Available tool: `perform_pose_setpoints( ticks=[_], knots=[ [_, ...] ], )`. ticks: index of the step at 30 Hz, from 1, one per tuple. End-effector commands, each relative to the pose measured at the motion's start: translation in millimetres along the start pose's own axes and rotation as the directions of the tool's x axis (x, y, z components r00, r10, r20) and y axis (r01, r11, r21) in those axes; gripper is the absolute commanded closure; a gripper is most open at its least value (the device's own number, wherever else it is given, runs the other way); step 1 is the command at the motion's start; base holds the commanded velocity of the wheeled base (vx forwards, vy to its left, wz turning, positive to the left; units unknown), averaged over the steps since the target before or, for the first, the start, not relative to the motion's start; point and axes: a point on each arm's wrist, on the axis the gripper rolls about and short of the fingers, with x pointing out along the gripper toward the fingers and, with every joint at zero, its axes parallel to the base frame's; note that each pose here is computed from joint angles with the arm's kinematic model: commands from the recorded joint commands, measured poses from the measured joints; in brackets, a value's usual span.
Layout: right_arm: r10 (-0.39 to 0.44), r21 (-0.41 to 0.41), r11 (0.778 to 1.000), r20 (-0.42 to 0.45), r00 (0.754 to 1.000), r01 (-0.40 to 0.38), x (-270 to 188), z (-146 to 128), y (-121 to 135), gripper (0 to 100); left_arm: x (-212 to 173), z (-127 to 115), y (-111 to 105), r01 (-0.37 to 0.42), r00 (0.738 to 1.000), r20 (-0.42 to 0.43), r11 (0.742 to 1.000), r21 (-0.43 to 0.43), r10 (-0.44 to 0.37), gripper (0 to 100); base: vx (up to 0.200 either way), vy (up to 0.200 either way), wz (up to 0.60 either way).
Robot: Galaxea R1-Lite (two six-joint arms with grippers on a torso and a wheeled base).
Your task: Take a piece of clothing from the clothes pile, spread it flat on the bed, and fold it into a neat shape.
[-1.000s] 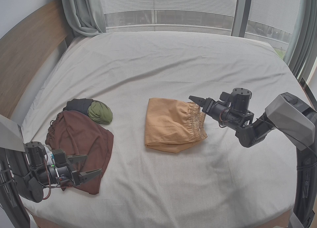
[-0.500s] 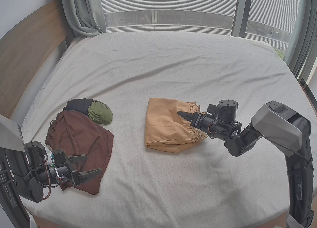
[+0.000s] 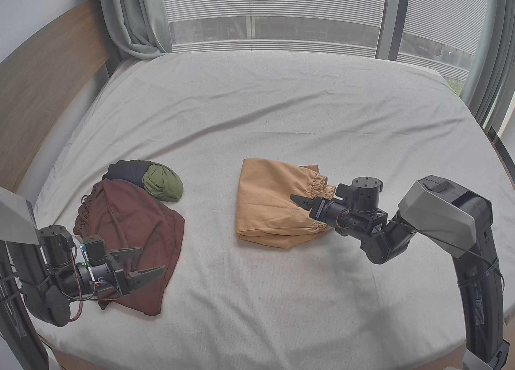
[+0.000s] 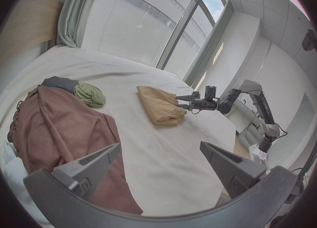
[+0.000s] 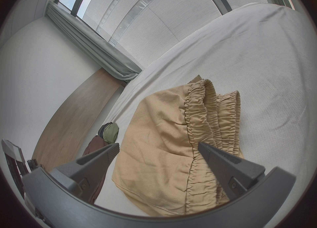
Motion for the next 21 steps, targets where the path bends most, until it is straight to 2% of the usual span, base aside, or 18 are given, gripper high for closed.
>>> perform_pose_setpoints(
  ticks=[1,2,5,11,14,15,21],
  knots=[
    [-0.006,0.005,1.000,0.004,1.000,0.006,-3.2,-0.3,0.3,0,0.1,6.0,-2.0,0.010,1.000,0.019,1.000,0.017,-0.010,0,0.000,0.000,0.00],
    [-0.006,0.005,1.000,0.004,1.000,0.006,-3.2,-0.3,0.3,0,0.1,6.0,-2.0,0.010,1.000,0.019,1.000,0.017,-0.010,0,0.000,0.000,0.00],
    [0.026,0.012,1.000,0.045,0.999,-0.027,-25.0,27.0,25.3,0,5.1,8.5,-6.0,0.034,0.999,0.021,0.999,0.032,-0.034,0,0.000,0.000,0.00],
    [0.067,0.004,0.998,0.098,0.993,-0.068,-56.6,50.3,52.8,0,8.8,13.9,-14.7,0.064,0.997,0.029,0.996,0.055,-0.066,0,0.000,0.000,0.00],
    [0.087,-0.007,0.996,0.127,0.988,-0.087,-76.0,61.9,66.7,0,10.5,20.7,-24.1,0.095,0.994,0.042,0.995,0.043,-0.097,0,0.000,0.000,0.00],
    [0.098,-0.014,0.995,0.141,0.985,-0.097,-97.3,69.5,79.9,0,9.9,30.4,-34.9,0.124,0.990,0.066,0.991,0.041,-0.127,0,0.000,0.000,0.00],
    [0.126,-0.066,0.991,0.157,0.980,-0.117,-149.3,77.2,105.4,0,8.3,49.3,-63.0,0.201,0.972,0.111,0.977,0.072,-0.208,0,0.000,0.000,0.00]
  ],
)
